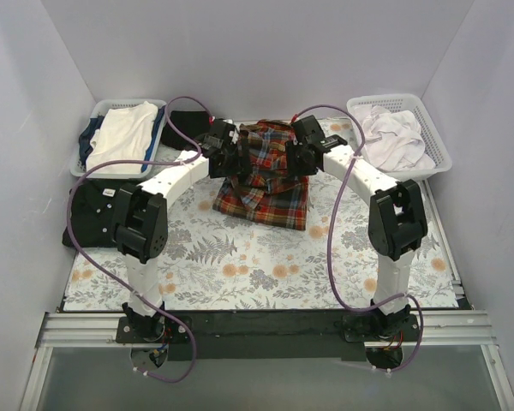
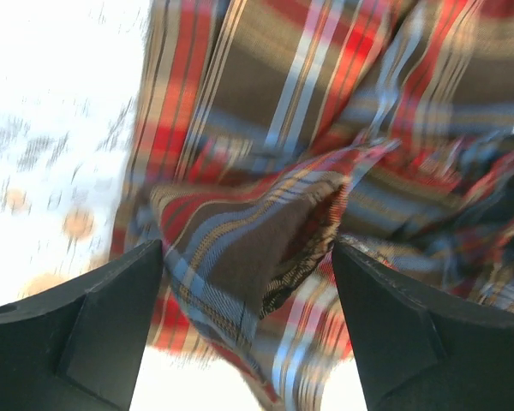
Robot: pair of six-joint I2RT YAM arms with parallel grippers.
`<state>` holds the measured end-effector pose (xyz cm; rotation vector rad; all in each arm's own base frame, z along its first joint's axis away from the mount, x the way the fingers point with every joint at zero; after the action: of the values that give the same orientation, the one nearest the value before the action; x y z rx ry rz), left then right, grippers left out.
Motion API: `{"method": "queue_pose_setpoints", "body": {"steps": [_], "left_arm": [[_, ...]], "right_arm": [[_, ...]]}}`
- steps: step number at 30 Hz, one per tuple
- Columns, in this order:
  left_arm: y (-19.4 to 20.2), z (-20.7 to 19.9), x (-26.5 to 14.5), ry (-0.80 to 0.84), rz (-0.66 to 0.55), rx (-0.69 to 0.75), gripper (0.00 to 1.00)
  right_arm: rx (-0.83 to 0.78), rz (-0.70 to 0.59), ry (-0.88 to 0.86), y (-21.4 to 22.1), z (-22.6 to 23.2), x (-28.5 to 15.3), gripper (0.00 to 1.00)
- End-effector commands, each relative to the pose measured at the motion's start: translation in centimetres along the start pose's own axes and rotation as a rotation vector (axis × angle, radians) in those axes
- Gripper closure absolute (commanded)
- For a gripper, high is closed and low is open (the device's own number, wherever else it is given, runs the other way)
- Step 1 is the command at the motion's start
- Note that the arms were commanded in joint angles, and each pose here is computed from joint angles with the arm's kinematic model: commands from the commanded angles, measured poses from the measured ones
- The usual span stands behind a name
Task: Fold and stack the long sleeve shirts
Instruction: Fold the shirt
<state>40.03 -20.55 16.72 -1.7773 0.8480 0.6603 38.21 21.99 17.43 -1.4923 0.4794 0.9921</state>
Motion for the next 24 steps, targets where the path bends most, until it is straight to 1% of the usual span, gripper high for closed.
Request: {"method": "queue_pose_setpoints", "body": {"steps": [1,3,4,5,6,7,8,10,11,13,15,16,17,18,19,21,22,24], "left_arm": [[-2.7,-1.3,0.7,0.021,-0.051,-0.006,0.20],[-3.7,-2.3,1.4,0.060,-0.071,-0.036,0.20],[-3.6,-2.6,2.9,0.071,-0.073,-0.051,0.20],[-3.9,-3.0,3.5,0.090,-0.072,-0.080,0.20],[-5.1,-3.8,3.6,0.115,-0.105,-0.099,0.20],[-5.4,-4.5,4.2,0.157,-0.108,-0.109,0.20],[-5.7,-4.8,5.3,0.164,-0.114,-0.120,0.20],[-8.2,-5.7,5.0,0.166,-0.210,-0.148,0.20],[-8.9,-5.8,5.0,0.163,-0.236,-0.154,0.20],[-11.1,-5.4,4.0,0.133,-0.325,-0.185,0.20],[-12.7,-4.7,2.0,0.109,-0.399,-0.211,0.20],[-13.3,-2.7,1.6,0.044,-0.435,-0.250,0.19],[-13.4,-1.6,1.1,0.014,-0.447,-0.268,0.19],[-14.2,-0.9,-1.1,0.012,-0.483,-0.289,0.19],[-13.5,1.5,-0.9,-0.044,-0.467,-0.312,0.19],[-13.2,3.3,-2.0,-0.037,-0.448,-0.309,0.19],[-12.7,3.5,-3.0,-0.022,-0.437,-0.293,0.19],[-10.0,4.3,-2.6,-0.008,-0.349,-0.215,0.19]], "right_arm": [[0.074,-0.035,0.057,-2.5,-2.4,0.9,0.53],[0.109,-0.061,0.073,-3.9,-3.7,1.5,0.53],[0.128,-0.059,0.072,-4.3,-4.0,2.1,0.53],[0.150,-0.088,0.080,-5.5,-4.9,1.8,0.53],[0.159,-0.101,0.083,-6.0,-5.2,1.8,0.53],[0.166,-0.115,0.087,-6.5,-5.5,1.7,0.54],[0.176,-0.118,0.100,-6.8,-6.3,1.7,0.54],[0.187,-0.135,0.125,-7.4,-6.9,1.0,0.54],[0.193,-0.149,0.132,-7.6,-7.2,0.2,0.53],[0.197,-0.126,0.144,-6.5,-7.7,0.0,0.53],[0.200,-0.134,0.147,-6.0,-7.7,-1.6,0.52],[0.200,-0.107,0.132,-4.5,-7.5,-2.1,0.52],[0.198,-0.093,0.112,-3.8,-7.4,-2.5,0.51],[0.193,-0.076,0.091,-2.8,-7.1,-2.6,0.51],[0.185,-0.040,0.031,-0.8,-6.6,-3.0,0.50],[0.170,-0.010,-0.044,1.1,-5.8,-3.1,0.48],[0.169,0.031,-0.102,3.1,-5.2,-3.3,0.46],[0.164,0.045,-0.161,4.4,-4.6,-3.5,0.44]]}}
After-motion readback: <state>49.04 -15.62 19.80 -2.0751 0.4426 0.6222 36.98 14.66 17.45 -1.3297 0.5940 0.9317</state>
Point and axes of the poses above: each gripper's point midway between its finger pads, its own x axis out along the fingers, its own z axis along the line the jaws close on, y = z × x, the point moved 7 cm from there along -x, back along the fingers, and after that the axes turned 6 degrees about -x, right-handed, at the moved point
